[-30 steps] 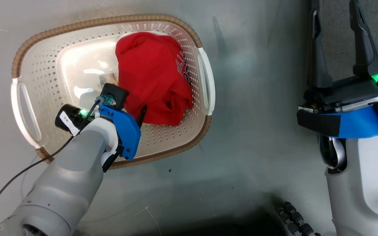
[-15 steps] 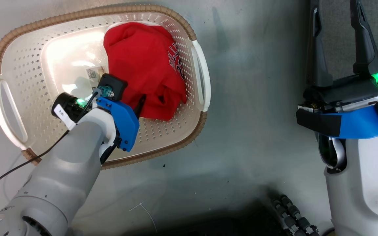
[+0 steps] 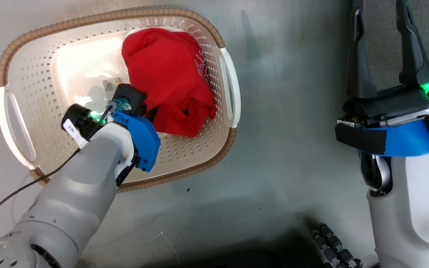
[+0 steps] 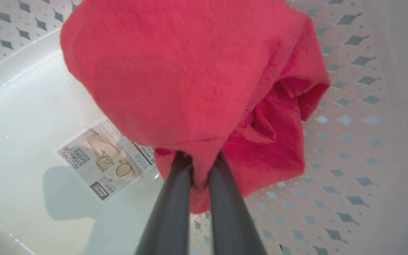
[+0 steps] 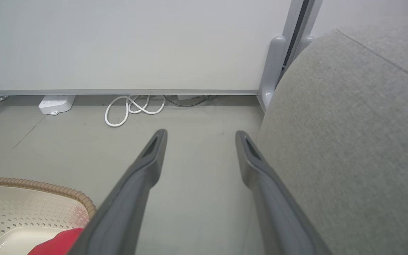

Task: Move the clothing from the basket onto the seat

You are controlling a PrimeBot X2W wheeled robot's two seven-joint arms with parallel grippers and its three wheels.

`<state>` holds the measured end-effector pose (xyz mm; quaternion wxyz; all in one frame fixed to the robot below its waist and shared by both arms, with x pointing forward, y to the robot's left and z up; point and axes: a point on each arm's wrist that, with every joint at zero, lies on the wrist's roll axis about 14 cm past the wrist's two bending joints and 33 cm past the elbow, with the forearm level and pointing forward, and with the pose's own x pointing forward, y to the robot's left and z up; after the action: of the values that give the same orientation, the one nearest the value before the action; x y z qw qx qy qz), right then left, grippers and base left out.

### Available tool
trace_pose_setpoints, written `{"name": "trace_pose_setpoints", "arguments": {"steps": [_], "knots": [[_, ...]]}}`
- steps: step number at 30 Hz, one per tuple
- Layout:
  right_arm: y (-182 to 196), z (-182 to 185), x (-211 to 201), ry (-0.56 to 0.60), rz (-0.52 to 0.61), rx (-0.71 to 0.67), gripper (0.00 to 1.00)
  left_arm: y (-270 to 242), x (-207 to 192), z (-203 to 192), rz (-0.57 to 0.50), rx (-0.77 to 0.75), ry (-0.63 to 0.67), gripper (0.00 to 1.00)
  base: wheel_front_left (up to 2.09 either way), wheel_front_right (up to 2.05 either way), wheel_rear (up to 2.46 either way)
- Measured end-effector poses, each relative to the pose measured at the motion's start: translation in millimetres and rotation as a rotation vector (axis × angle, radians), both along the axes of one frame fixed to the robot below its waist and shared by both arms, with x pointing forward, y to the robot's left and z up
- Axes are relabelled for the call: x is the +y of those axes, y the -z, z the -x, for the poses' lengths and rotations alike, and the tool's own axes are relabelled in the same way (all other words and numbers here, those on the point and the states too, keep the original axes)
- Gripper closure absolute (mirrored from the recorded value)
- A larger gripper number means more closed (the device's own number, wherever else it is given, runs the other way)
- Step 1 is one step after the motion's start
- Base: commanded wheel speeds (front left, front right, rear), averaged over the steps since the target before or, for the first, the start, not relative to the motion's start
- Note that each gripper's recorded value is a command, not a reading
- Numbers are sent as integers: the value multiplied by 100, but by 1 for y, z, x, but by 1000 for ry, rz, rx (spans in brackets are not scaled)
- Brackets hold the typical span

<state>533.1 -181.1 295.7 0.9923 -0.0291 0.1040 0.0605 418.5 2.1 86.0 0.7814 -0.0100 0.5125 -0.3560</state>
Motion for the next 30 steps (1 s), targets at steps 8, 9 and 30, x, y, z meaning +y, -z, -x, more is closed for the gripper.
{"name": "trace_pose_setpoints", "arguments": {"steps": [8, 9, 30], "knots": [[-16, -4, 3, -2, -11, -31, 0, -25, -11, -12, 55, -64, -9, 100, 0, 0, 0], [-18, -5, 4, -3, -14, -36, 0, -30, -13, -13, 64, -74, -11, 100, 0, 0, 0], [-92, -2, 23, -42, -58, -143, 0, -151, -24, -36, 185, -321, -17, 100, 0, 0, 0]]}}
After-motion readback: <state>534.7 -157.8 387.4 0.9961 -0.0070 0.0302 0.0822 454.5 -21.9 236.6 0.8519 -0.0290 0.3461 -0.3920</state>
